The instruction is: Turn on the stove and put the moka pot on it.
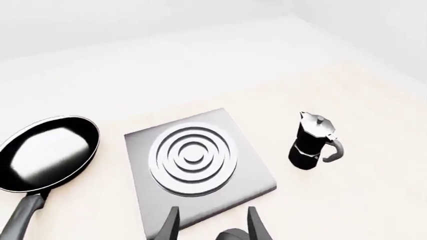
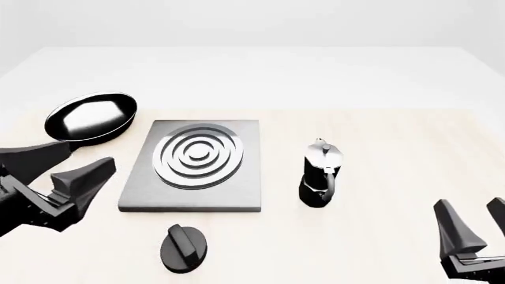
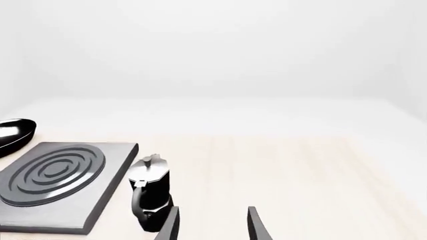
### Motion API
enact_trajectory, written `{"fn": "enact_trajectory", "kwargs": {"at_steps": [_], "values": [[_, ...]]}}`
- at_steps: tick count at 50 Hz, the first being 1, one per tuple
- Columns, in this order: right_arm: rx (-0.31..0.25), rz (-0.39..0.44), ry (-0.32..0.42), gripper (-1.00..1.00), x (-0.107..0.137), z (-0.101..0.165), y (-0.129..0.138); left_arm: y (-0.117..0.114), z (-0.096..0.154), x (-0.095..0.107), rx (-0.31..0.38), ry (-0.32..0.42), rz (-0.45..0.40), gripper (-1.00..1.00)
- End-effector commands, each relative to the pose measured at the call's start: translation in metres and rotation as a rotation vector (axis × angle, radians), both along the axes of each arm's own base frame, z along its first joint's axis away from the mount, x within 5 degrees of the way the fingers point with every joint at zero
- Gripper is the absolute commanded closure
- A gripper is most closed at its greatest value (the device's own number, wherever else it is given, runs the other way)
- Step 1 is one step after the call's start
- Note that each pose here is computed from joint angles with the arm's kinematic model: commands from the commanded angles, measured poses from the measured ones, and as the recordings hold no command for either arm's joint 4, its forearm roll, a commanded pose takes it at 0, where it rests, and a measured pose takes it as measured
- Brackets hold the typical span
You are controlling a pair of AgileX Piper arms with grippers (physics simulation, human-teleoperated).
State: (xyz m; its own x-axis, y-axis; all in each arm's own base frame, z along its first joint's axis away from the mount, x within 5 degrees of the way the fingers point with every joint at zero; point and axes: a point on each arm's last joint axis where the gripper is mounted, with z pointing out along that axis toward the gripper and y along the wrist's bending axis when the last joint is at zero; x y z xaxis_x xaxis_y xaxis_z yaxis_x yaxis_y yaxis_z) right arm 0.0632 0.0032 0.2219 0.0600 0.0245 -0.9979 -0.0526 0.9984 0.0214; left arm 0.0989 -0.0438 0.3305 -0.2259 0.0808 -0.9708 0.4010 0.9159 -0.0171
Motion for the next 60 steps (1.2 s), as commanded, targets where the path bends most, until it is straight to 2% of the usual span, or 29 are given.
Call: {"fn": "enact_trajectory", "kwargs": {"at_steps": [1,2,3,4,6,9,10,13,17,19,21,22,27,32,33,36,40,46,60], "values": [[-0.029,-0.002,0.088,-1.0,0.015,0.011,0.001,0.01,0.006,-0.01,-0.09,-0.027,0.069,-1.0],[-0.039,-0.014,0.111,-1.0,0.019,0.012,0.0,0.011,0.004,-0.011,-0.107,-0.029,0.078,-1.0],[-0.024,-0.013,0.109,-1.0,0.018,0.015,0.0,0.011,0.004,-0.012,-0.115,-0.029,0.081,-1.0],[0.009,0.032,0.115,-1.0,0.015,0.021,0.003,0.012,0.003,-0.014,-0.126,-0.034,0.086,-1.0],[-0.053,0.009,0.141,-1.0,0.019,0.026,0.002,0.013,0.001,-0.016,-0.148,-0.038,0.088,-1.0],[-0.088,0.017,0.168,-1.0,0.023,0.037,0.002,0.015,-0.002,-0.021,-0.194,-0.043,0.089,-1.0],[-0.072,0.032,0.172,-1.0,0.024,0.04,0.004,0.015,-0.003,-0.022,-0.195,-0.046,0.09,-1.0],[-0.087,0.04,0.186,-1.0,0.027,0.049,0.005,0.016,-0.007,-0.023,-0.208,-0.046,0.095,-1.0],[-0.054,0.08,0.233,-1.0,0.043,0.054,0.011,0.017,-0.013,-0.026,-0.234,-0.046,0.099,-1.0],[-0.076,0.087,0.255,-1.0,0.052,0.054,0.012,0.017,-0.015,-0.027,-0.234,-0.045,0.1,-1.0],[-0.046,0.119,0.274,-1.0,0.062,0.058,0.018,0.018,-0.019,-0.028,-0.25,-0.043,0.106,-1.0],[-0.063,0.13,0.268,-1.0,0.066,0.064,0.02,0.019,-0.02,-0.029,-0.25,-0.043,0.107,-1.0],[-0.07,0.157,0.289,-1.0,0.085,0.077,0.028,0.02,-0.029,-0.032,-0.266,-0.036,0.114,-1.0],[-0.061,0.196,0.311,-1.0,0.1,0.085,0.038,0.021,-0.034,-0.035,-0.275,-0.036,0.121,-1.0],[-0.063,0.21,0.319,-1.0,0.103,0.085,0.041,0.022,-0.035,-0.038,-0.286,-0.041,0.121,-1.0],[-0.02,0.234,0.359,-1.0,0.116,0.081,0.051,0.024,-0.039,-0.044,-0.306,-0.048,0.121,-1.0],[-0.055,0.239,0.377,-1.0,0.126,0.077,0.054,0.026,-0.045,-0.047,-0.323,-0.049,0.127,-1.0],[-0.057,0.279,0.436,-1.0,0.145,0.063,0.07,0.027,-0.059,-0.05,-0.338,-0.032,0.137,-1.0],[-0.016,0.333,0.52,-1.0,0.175,0.044,0.101,0.03,-0.08,-0.055,-0.354,-0.007,0.161,-1.0]]}}
